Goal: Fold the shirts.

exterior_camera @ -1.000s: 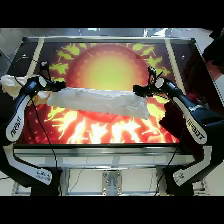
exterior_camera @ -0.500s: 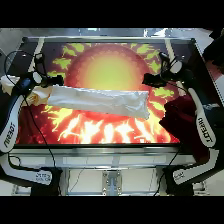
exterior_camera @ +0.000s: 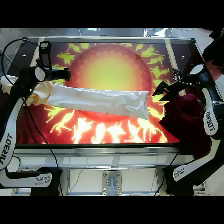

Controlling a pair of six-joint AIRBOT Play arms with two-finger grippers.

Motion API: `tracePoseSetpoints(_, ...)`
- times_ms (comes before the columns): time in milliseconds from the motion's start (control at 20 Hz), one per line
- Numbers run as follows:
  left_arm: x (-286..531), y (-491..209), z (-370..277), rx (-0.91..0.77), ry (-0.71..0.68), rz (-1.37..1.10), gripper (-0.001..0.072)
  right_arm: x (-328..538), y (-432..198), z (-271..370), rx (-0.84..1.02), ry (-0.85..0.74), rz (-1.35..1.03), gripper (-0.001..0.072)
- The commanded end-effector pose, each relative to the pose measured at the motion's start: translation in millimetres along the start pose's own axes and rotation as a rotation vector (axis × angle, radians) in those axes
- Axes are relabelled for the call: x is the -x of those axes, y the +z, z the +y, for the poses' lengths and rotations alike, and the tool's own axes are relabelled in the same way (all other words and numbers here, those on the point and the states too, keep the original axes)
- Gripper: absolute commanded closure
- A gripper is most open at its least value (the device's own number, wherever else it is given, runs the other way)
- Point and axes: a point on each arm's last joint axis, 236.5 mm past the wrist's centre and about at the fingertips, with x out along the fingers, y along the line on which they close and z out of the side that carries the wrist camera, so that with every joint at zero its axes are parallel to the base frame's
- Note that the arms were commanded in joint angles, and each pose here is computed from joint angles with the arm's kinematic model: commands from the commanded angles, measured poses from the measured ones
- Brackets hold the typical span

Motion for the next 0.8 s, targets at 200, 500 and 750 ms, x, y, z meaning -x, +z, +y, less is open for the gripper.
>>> tracePoseSetpoints(200,2,-4,-33,-0.048,-0.048,0.019,-0.0001,-80,-2,-5,0.02,0.149,0.151,0.008)
tracePoseSetpoints(500,1,-5,-33,-0.047,-0.048,0.023,-0.0001,-96,19,-1,0.037,0.132,0.064,0.0081)
tracePoseSetpoints(750,-8,-15,-33,-0.046,-0.049,0.052,0.0,-114,9,43,0.116,0.193,0.092,0.0134)
